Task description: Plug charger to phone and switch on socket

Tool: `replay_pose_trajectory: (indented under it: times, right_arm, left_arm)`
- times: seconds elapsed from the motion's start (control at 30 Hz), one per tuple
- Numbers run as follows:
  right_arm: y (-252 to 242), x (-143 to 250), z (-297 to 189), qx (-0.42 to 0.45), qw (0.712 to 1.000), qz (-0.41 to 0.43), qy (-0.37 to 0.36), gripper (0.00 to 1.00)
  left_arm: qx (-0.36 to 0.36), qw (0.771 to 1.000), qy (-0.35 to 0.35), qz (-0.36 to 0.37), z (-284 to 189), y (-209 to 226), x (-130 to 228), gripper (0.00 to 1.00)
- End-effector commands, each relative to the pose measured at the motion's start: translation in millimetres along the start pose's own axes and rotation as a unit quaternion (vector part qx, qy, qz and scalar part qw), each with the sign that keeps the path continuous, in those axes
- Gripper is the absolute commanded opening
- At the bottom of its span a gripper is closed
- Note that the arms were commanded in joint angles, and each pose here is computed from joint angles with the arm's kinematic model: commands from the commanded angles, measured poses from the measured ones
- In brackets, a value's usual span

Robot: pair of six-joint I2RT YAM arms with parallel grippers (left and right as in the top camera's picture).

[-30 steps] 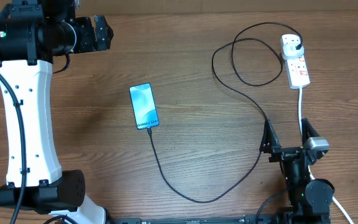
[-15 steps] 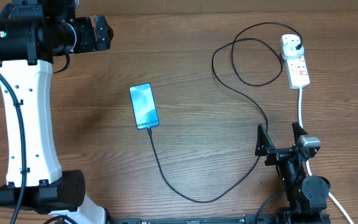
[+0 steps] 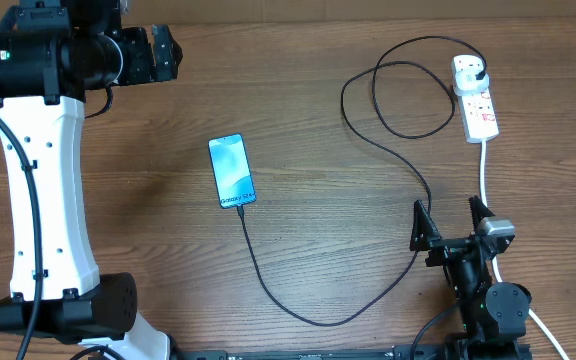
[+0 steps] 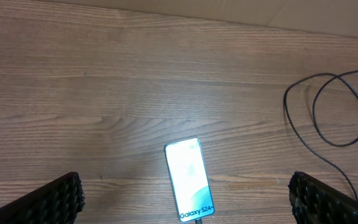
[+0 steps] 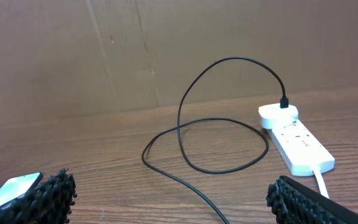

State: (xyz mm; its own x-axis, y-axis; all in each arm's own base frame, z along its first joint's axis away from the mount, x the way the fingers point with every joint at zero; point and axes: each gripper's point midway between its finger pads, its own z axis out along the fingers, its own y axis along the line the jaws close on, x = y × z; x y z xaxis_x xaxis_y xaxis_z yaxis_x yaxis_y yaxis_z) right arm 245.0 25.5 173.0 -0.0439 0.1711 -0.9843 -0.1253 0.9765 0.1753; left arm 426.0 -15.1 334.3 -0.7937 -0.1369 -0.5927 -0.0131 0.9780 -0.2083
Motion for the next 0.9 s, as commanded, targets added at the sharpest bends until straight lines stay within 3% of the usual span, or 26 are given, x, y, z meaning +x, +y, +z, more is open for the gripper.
replay_pose_trajectory:
  times: [0.0, 0.2, 0.43, 0.6, 0.8, 0.87]
  right_arm:
    - [1, 2, 0, -0.004, 1.0, 0.001, -0.001, 1.0]
    - [1, 2, 0, -0.004, 1.0, 0.001, -0.001, 1.0]
    - [1, 2, 0, -0.004, 1.0, 0.001, -0.001, 1.0]
    - [1, 2, 0, -0.004, 1.0, 0.001, -0.001, 1.0]
    - [1, 2, 0, -0.004, 1.0, 0.001, -0.001, 1.0]
    - [1, 2, 0, -0.004, 1.0, 0.001, -0.001, 1.0]
  left_arm:
    - [-0.002, 1.0, -0.002, 0.001, 1, -1, -3, 1.0]
    - [-0.056, 0.997, -0.042, 0.025, -23, 14, -12, 1.0]
    - [-0.036, 0.992, -0.115, 0.038, -44, 7, 2, 1.0]
    - [-0.019, 0.98, -0.19, 0.054, -49, 6, 32, 1.0]
    - [0.019, 0.951, -0.262, 0.162, -48, -8, 85, 1.0]
    - [0.022, 0.943, -0.287, 0.17, -47, -7, 101, 1.0]
